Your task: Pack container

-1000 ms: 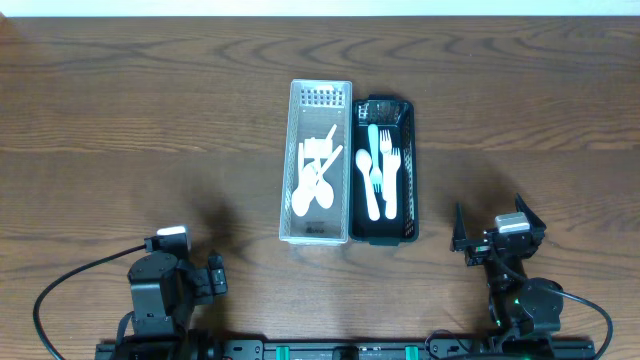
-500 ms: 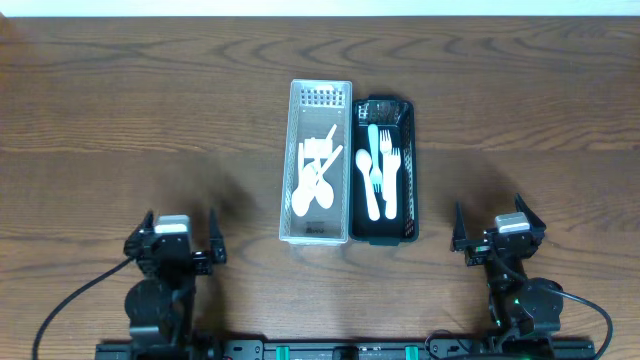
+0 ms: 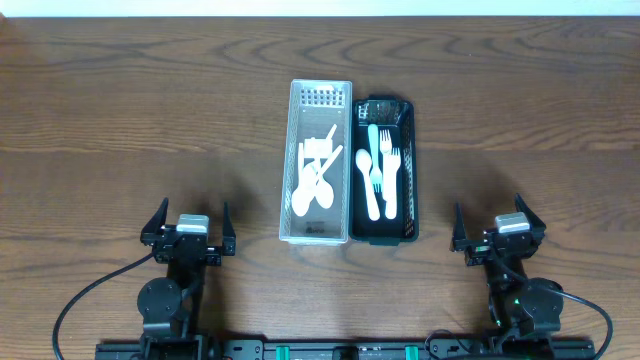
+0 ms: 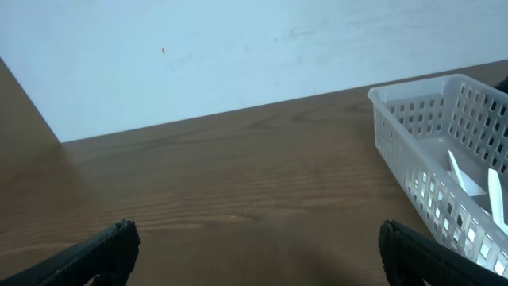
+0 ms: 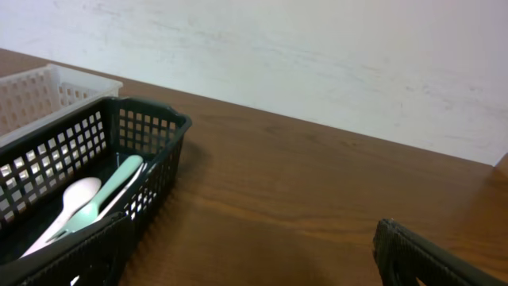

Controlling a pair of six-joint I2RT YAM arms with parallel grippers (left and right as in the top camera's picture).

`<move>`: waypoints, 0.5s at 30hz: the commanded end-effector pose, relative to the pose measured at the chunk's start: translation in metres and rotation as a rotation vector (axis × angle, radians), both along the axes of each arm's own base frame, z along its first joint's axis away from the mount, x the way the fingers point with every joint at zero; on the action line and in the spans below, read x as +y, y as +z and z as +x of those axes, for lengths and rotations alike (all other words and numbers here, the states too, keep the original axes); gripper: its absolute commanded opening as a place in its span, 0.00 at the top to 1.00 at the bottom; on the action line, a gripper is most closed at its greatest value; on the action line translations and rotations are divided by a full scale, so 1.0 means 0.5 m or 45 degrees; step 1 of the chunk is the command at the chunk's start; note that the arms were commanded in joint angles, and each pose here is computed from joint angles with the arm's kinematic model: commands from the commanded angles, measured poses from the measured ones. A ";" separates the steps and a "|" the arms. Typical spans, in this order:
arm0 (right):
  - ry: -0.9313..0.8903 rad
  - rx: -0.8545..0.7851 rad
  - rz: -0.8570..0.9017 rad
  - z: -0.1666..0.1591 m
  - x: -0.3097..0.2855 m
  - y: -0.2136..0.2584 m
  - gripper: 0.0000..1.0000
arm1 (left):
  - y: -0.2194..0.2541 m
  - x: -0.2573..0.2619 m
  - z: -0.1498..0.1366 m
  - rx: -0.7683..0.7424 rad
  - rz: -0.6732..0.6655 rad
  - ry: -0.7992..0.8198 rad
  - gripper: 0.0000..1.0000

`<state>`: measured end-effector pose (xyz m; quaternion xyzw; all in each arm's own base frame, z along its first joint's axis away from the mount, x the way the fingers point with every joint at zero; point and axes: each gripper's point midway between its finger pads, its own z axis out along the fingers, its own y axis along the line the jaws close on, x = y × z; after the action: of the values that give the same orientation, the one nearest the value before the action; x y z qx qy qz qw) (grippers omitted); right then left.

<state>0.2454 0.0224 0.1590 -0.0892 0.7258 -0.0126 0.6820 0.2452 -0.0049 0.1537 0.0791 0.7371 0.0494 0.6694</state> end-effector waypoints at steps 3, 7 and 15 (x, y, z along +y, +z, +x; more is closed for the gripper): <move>0.000 -0.003 -0.018 0.000 -0.002 -0.002 0.01 | -0.029 -0.020 -0.003 0.058 -0.014 -0.067 0.02; 0.000 -0.003 -0.018 0.000 -0.002 -0.002 0.01 | -0.028 -0.028 -0.004 0.060 -0.067 -0.080 0.02; 0.000 -0.003 -0.018 0.000 -0.002 -0.002 0.01 | -0.030 -0.028 -0.003 0.064 -0.066 -0.081 0.02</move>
<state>0.2454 0.0226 0.1589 -0.0895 0.7259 -0.0123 0.6818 0.2449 -0.0124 0.1538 0.0768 0.7372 0.0255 0.6708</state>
